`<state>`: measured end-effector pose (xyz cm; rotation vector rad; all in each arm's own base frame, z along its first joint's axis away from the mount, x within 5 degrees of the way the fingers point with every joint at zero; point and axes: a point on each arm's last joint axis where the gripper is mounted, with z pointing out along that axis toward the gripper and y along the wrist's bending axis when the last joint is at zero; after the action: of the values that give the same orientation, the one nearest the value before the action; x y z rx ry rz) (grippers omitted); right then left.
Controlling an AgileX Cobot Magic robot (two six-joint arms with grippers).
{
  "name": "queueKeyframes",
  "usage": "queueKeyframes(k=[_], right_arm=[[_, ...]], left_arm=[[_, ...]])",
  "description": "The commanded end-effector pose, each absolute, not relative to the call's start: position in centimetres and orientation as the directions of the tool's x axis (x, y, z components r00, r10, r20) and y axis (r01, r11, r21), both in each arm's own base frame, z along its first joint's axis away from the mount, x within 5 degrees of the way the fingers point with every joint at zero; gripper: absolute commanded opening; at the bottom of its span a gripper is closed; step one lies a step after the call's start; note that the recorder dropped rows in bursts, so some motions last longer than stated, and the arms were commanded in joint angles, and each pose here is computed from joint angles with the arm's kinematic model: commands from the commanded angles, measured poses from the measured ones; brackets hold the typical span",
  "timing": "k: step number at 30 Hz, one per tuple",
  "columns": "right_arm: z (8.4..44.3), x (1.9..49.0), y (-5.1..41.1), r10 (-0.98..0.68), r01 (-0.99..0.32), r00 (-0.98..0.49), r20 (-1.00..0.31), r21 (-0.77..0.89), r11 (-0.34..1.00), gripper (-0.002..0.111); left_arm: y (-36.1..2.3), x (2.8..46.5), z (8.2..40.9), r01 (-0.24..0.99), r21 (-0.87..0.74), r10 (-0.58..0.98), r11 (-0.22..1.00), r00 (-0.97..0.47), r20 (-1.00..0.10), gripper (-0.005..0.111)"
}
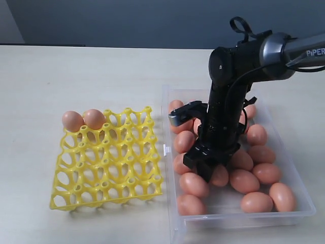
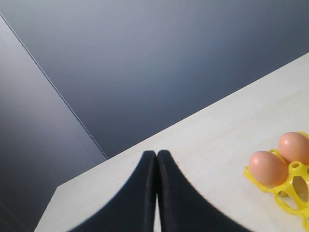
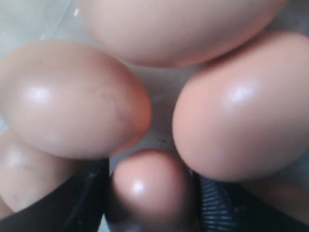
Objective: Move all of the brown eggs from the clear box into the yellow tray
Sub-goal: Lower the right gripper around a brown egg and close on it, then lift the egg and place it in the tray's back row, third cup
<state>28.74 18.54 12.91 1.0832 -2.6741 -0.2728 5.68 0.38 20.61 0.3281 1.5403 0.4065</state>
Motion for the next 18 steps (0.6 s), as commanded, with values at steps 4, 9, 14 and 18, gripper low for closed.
queueKeyframes(k=[4, 9, 14, 18], right_arm=[[19.9, 28.4, 18.7, -0.69, -0.678, -0.722, -0.056, 0.254, 0.689, 0.001], [25.5, 29.6, 20.0, -0.519, -0.664, -0.719, -0.462, 0.237, 0.709, 0.001], [24.6, 32.1, 22.3, -0.352, -0.669, -0.665, -0.658, 0.316, 0.673, -0.001], [21.7, 33.0, 24.5, -0.312, -0.699, -0.66, -0.683, 0.406, 0.589, -0.001]], left_arm=[[0.3, 5.6, 20.7, -0.042, 0.45, 0.45, 0.892, 0.001, -0.893, 0.0], [0.3, 5.6, 20.7, -0.042, 0.45, 0.45, 0.892, 0.001, -0.893, 0.0], [0.3, 5.6, 20.7, -0.042, 0.45, 0.45, 0.892, 0.001, -0.893, 0.0], [0.3, 5.6, 20.7, -0.042, 0.45, 0.45, 0.892, 0.001, -0.893, 0.0]])
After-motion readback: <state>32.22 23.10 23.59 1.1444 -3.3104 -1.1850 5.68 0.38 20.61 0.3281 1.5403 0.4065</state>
